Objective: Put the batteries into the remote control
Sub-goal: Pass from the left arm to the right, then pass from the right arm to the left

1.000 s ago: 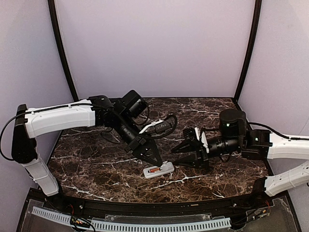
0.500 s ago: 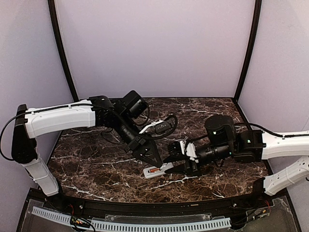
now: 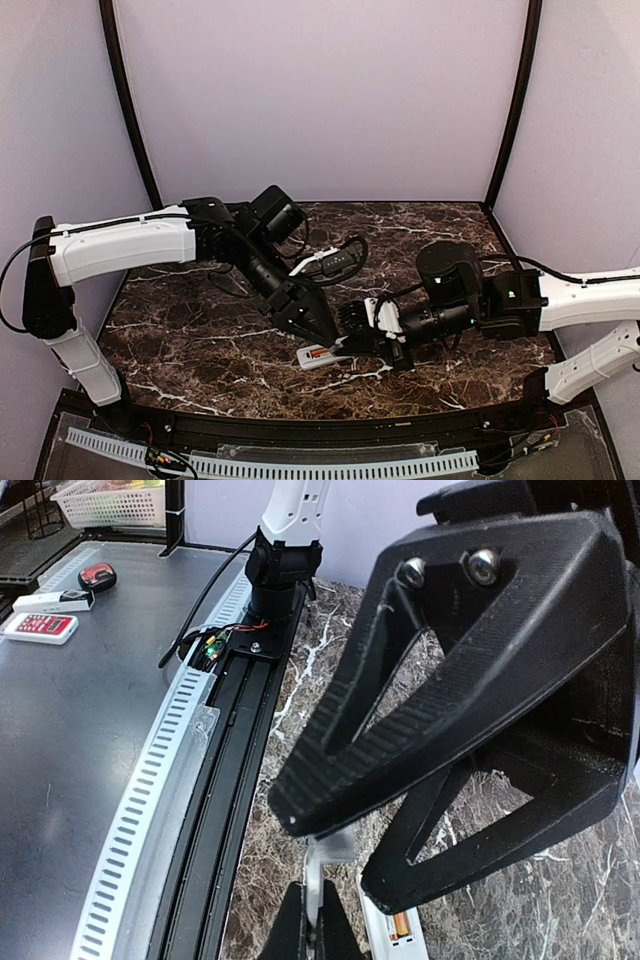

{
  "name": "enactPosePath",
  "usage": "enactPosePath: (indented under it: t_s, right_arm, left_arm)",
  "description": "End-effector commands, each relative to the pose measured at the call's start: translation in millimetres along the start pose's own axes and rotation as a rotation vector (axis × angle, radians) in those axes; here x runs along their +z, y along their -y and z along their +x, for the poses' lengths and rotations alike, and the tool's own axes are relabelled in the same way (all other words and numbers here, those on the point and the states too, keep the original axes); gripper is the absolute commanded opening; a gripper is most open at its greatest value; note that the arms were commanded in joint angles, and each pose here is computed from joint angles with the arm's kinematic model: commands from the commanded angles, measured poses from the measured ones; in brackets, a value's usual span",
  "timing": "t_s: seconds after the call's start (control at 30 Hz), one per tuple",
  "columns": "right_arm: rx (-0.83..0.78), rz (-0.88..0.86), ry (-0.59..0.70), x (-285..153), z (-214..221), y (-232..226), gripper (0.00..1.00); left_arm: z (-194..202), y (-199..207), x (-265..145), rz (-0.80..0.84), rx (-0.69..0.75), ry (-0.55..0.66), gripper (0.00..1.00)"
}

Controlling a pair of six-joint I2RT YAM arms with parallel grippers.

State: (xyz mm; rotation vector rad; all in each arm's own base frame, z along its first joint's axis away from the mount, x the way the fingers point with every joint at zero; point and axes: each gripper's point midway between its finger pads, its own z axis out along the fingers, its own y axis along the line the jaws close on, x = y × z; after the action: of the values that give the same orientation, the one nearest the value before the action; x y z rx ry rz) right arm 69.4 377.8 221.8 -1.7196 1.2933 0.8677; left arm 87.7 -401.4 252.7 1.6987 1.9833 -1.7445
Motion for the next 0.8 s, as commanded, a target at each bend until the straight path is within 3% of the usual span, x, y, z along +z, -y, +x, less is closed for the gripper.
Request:
enactPosePath:
  t_s: [0.0,0.1,0.17,0.3,0.43,0.53,0.63,0.77]
  right_arm:
    - [0.016,0.032,0.061,-4.4,-18.5,5.2,0.00]
    - [0.034,0.054,0.085,-7.3,-21.0,7.8,0.00]
    - [0.065,0.080,0.106,-10.9,-23.2,13.8,0.00]
    - [0.181,0.169,0.173,-24.8,-28.3,40.9,0.00]
    - [0.270,0.128,0.253,-37.1,-33.2,48.2,0.00]
    - [0.302,0.072,0.240,-35.3,-31.4,48.7,0.00]
    - [0.324,0.005,0.184,-25.7,-22.9,43.1,0.00]
    - [0.375,-0.089,0.095,-11.2,-8.1,34.1,0.00]
  left_arm:
    - [-19.9,19.0,-23.8,-0.098,0.123,0.078,0.48]
    - [-32.8,9.5,-48.1,-0.216,0.145,0.170,0.64]
    - [-51.2,7.5,-71.2,-0.305,0.206,0.296,0.79]
    - [-56.6,0.0,-104.9,-0.520,0.281,0.472,0.90]
    - [-45.8,-6.8,-119.7,-0.639,0.317,0.533,0.87]
    - [-33.9,-13.1,-115.6,-0.660,0.340,0.483,0.80]
    - [-19.9,-16.4,-105.9,-0.668,0.371,0.391,0.72]
    - [-2.3,-18.4,-86.4,-0.728,0.464,0.234,0.71]
